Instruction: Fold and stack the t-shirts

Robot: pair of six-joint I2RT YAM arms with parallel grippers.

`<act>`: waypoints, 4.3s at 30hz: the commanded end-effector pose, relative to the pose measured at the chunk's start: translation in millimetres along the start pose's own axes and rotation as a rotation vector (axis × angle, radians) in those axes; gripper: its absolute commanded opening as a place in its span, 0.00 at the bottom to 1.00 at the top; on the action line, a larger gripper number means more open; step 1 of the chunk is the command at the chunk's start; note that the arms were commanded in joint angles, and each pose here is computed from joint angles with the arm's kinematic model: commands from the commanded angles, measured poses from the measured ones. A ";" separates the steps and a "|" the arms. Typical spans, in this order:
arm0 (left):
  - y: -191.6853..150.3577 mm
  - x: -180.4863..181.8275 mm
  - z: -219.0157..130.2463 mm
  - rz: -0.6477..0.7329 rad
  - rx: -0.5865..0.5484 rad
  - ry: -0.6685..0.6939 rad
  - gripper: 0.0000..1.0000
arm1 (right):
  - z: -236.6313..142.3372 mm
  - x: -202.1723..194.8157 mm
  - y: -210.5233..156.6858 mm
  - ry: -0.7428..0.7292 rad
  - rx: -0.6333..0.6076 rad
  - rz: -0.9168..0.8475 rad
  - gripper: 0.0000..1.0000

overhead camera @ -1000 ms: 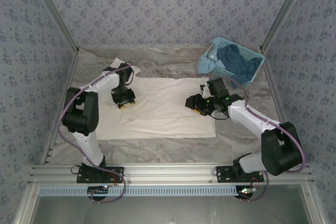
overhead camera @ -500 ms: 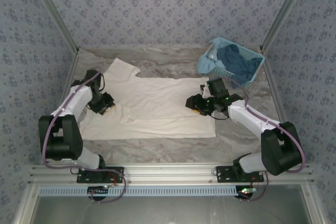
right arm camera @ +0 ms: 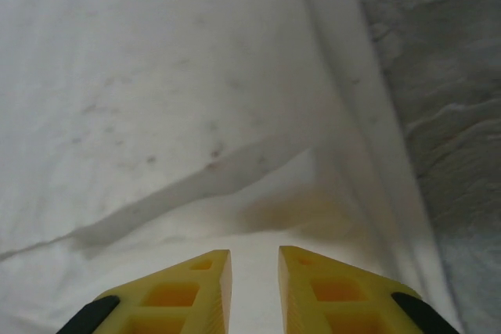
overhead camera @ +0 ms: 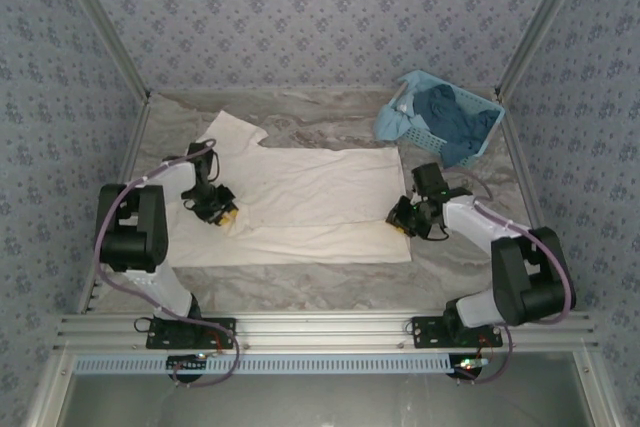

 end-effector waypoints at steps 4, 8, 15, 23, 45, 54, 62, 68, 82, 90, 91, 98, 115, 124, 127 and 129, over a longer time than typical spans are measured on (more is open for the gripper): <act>17.5 21.8 -18.8 0.010 -0.080 0.117 0.40 | 8.3 -36.8 6.9 -0.167 -0.019 0.082 0.23; 19.6 30.6 -46.2 -0.004 -0.150 0.134 0.49 | -8.4 -29.2 14.3 -0.172 -0.081 0.028 0.23; 15.2 32.1 -71.1 -0.048 -0.201 0.053 0.43 | -28.1 10.9 -0.4 -0.132 -0.122 -0.143 0.31; 3.1 50.0 -28.1 -0.148 -0.074 0.071 0.29 | 5.6 35.0 -33.2 -0.055 0.049 -0.218 0.32; 14.0 87.1 -82.8 -0.218 -0.239 0.132 0.34 | -10.5 34.8 -67.6 -0.134 0.163 -0.201 0.41; 130.9 -16.3 -122.7 -0.095 -0.401 -0.048 0.44 | -36.2 97.2 50.7 -0.042 -0.260 -0.263 0.45; 230.3 -54.7 -103.4 -0.033 -0.501 -0.047 0.41 | -35.0 136.5 112.1 0.016 -0.389 -0.321 0.45; 280.2 -69.3 -79.0 -0.009 -0.522 -0.019 0.41 | -36.1 142.4 124.0 0.057 -0.389 -0.304 0.46; 308.4 -100.1 -17.6 0.097 -0.486 0.024 0.52 | -49.3 131.6 116.3 0.090 -0.373 -0.285 0.46; 272.0 -81.6 12.1 0.106 -0.367 0.226 0.51 | -44.6 132.7 117.4 0.115 -0.349 -0.269 0.46; 269.2 -78.4 16.1 0.098 -0.348 0.236 0.51 | -43.3 132.3 117.0 0.113 -0.345 -0.269 0.46; 258.5 -65.1 17.3 0.041 -0.272 0.258 0.35 | -36.9 130.7 117.4 0.102 -0.324 -0.269 0.46; 267.2 -100.4 -69.6 0.124 -0.459 0.180 0.00 | -8.3 105.2 150.4 -0.089 -0.369 -0.240 0.44; 252.9 -111.4 -100.2 0.160 -0.454 0.107 0.00 | 28.6 115.0 180.1 -0.133 -0.377 -0.254 0.38; 249.3 -112.5 -100.1 0.159 -0.433 0.082 0.00 | 40.3 116.7 185.8 -0.146 -0.366 -0.273 0.37; 247.4 -114.9 -101.3 0.159 -0.428 0.068 0.00 | 46.2 116.1 189.0 -0.156 -0.359 -0.279 0.36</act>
Point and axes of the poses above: each hand's point on the last joint's axis, 136 mm out from that joint toward the fingers, its own z axis out along the fingers, its own x axis along the line the jaws close on, y = z × x, the point moved 1 cm from there along -z, back along the fingers, and after that the axes turned 7 degrees about z, right-handed, at the moved point
